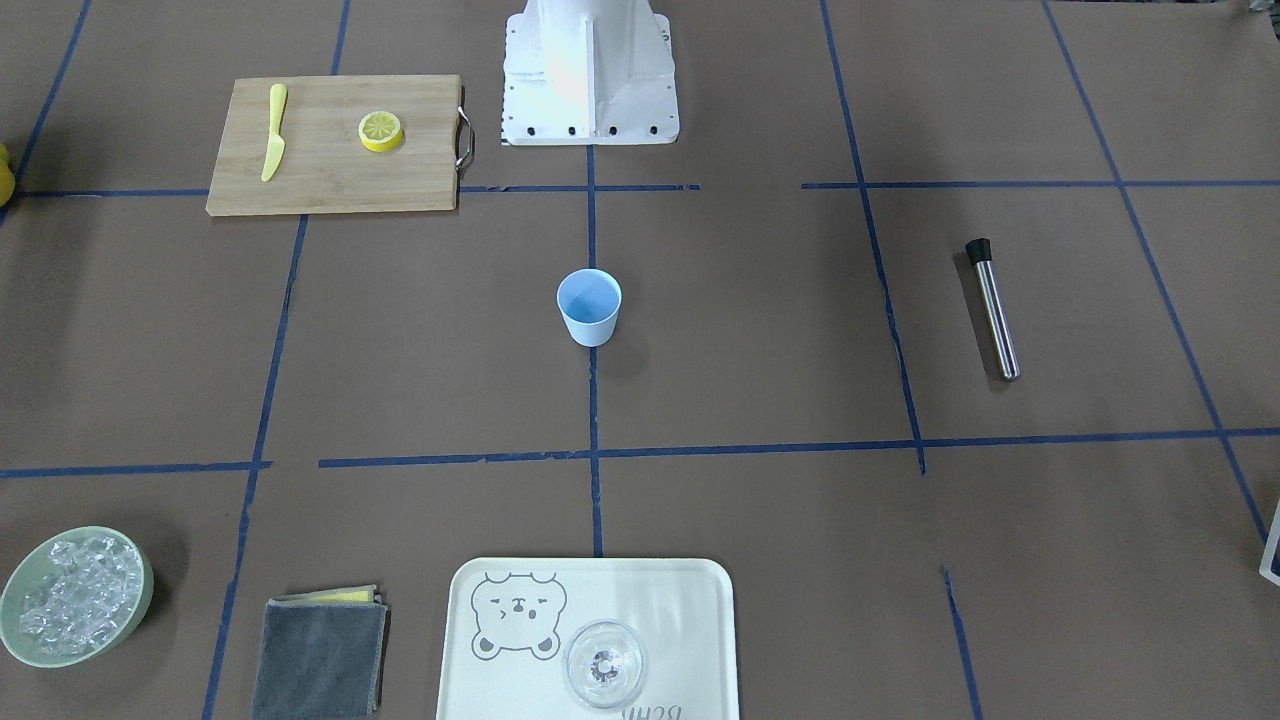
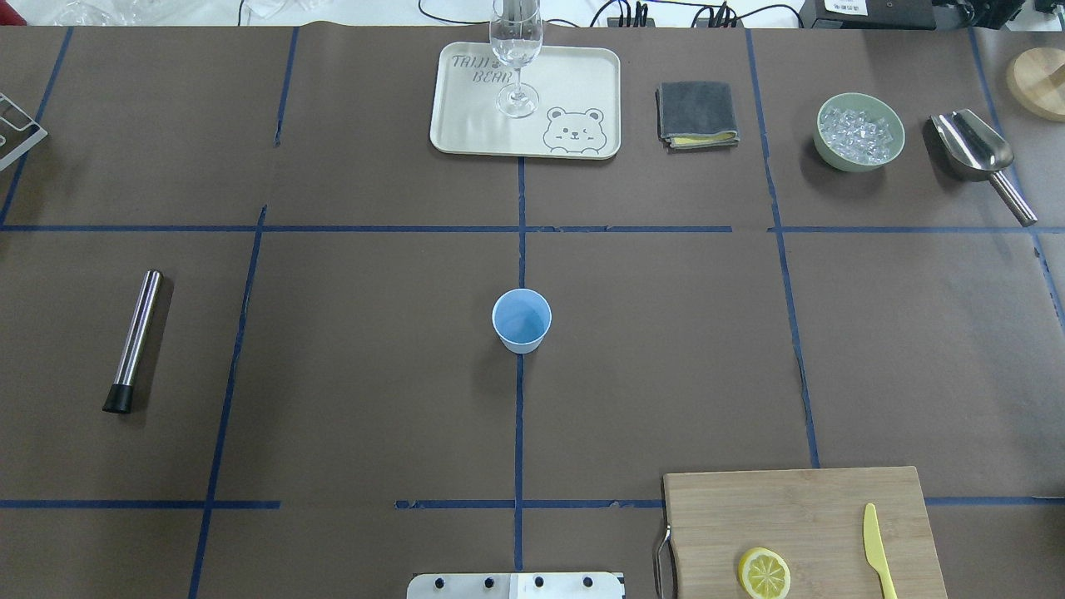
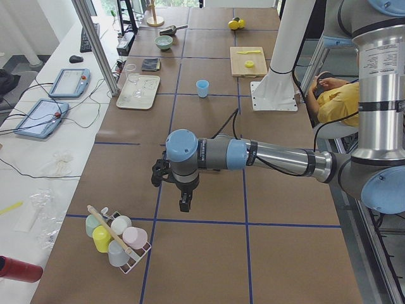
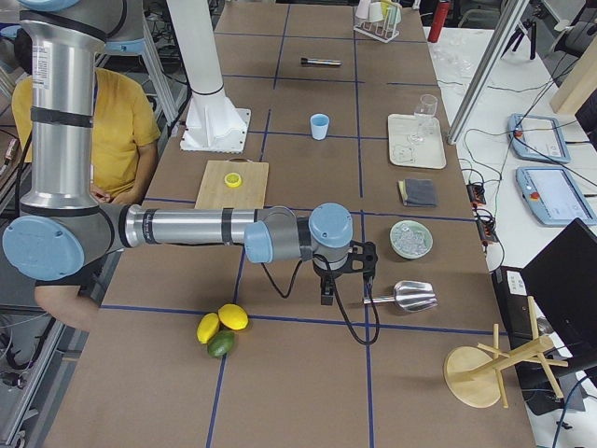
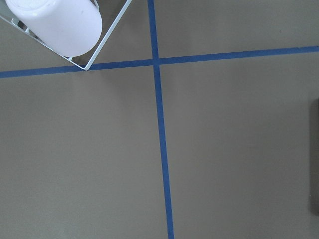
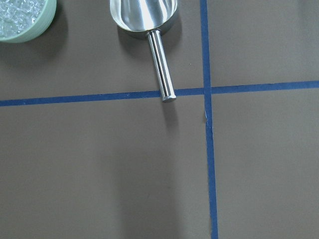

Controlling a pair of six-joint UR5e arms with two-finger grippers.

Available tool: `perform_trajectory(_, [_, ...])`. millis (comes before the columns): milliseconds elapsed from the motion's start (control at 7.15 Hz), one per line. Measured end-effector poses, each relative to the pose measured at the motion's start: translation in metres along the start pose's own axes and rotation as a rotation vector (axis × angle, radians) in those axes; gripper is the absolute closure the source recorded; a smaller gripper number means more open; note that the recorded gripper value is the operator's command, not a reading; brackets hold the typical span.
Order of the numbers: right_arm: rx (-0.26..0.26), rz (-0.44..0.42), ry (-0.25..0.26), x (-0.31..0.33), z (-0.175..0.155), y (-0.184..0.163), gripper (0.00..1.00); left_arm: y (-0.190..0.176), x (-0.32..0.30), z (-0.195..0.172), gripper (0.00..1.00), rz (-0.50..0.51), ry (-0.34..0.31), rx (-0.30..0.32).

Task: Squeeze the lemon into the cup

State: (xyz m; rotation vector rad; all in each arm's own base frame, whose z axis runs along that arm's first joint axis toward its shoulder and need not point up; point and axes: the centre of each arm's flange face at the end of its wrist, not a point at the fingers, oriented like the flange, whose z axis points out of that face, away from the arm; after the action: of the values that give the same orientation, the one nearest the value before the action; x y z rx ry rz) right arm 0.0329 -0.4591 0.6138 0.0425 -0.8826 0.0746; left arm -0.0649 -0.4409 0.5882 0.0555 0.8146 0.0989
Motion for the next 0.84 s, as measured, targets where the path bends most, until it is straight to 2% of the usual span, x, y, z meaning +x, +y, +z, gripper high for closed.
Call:
perform_trajectory(419, [0.005,-0.03,-0.024,-0.018,-0.006,0.0,0.0,-0.004,0.003,-0.003,0.0,0.005,-0.001,0.006])
perform_trajectory(699, [-0.02,-0.099,-0.04,-0.057,0.0,0.012,0.0,-0.009,0.008,-0.006,0.0,0.007,0.007,0.014])
perform_trajectory(839, [-0.047,-0.131,-0.053,-0.093,0.005,0.03,0.0,-0.011,0.011,-0.008,0.0,0.016,0.009,0.021])
